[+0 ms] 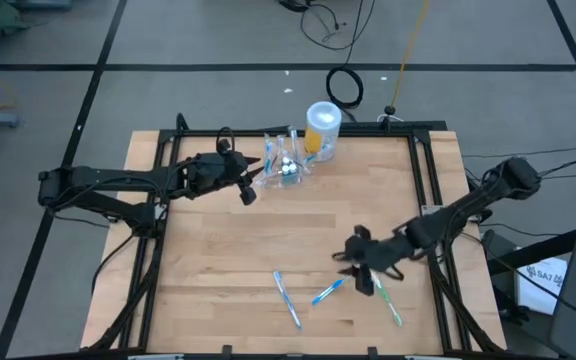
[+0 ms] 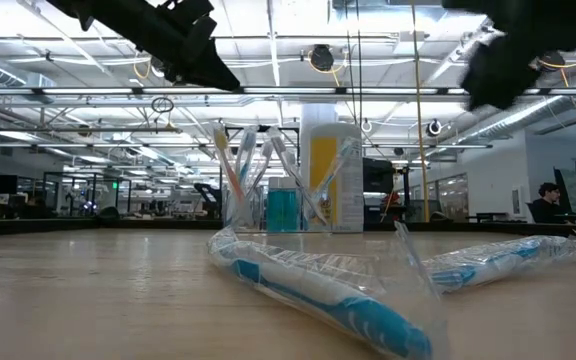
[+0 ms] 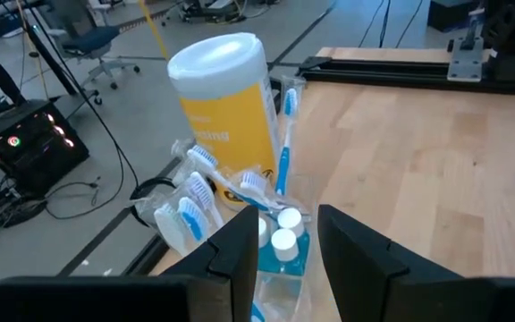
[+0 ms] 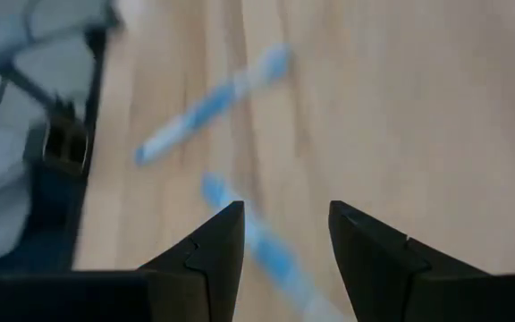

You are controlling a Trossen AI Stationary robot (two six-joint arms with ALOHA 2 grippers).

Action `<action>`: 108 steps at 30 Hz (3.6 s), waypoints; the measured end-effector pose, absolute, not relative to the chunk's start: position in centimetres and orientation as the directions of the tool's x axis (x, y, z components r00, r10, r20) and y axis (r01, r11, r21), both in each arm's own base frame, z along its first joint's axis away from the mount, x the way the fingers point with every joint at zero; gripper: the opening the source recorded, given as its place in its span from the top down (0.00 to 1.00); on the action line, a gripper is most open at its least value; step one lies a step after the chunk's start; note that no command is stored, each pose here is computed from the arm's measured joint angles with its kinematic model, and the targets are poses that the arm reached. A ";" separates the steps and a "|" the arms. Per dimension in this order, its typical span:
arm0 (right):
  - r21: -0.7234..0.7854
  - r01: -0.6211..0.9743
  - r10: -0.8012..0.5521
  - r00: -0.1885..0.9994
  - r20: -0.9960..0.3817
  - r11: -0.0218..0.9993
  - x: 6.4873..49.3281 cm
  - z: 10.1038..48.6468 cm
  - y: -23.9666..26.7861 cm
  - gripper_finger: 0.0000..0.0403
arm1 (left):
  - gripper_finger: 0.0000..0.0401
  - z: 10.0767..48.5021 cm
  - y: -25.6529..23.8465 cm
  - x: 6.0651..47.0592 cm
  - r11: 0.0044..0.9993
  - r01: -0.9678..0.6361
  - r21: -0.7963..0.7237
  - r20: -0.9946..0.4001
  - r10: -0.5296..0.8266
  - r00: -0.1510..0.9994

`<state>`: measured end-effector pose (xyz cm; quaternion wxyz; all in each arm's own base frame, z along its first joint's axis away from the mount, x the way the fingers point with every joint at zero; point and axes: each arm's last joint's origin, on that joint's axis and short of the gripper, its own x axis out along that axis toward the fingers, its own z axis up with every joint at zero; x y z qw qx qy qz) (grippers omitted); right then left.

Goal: Pick & Place toothbrushing station
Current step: Put the green toothbrush into the right section of the transparent organizer

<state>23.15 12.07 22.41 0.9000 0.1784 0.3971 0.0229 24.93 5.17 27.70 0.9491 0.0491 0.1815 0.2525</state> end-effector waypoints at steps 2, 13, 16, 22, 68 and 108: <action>0.416 0.205 0.240 0.565 -0.790 0.886 22.8 21.6 13.1 0.61 | 0.69 27.7 5.2 24.9 0.868 -0.460 0.187 -0.316 0.497 0.808; 0.293 0.778 0.378 0.078 -0.923 0.555 19.9 16.9 17.4 0.62 | 0.69 27.9 5.2 25.0 0.868 -0.451 0.210 -0.303 0.496 0.814; 0.249 0.814 0.374 0.043 -0.927 0.525 19.6 16.1 18.2 0.61 | 0.69 27.9 5.2 25.0 0.868 -0.451 0.210 -0.303 0.496 0.814; 0.142 0.826 0.311 -0.042 -0.949 0.546 19.0 15.0 18.1 0.61 | 0.69 27.9 5.2 25.0 0.868 -0.450 0.210 -0.304 0.496 0.813; -0.335 0.372 -0.496 0.548 -0.674 0.866 21.1 22.0 5.2 1.00 | 0.69 27.8 4.4 25.3 0.967 -0.248 0.056 -0.322 0.253 0.912; -0.989 -0.117 -0.561 0.815 -0.146 0.087 34.1 17.2 2.8 1.00 | 0.69 23.1 2.5 28.3 0.883 -0.286 -0.371 -0.503 0.067 0.862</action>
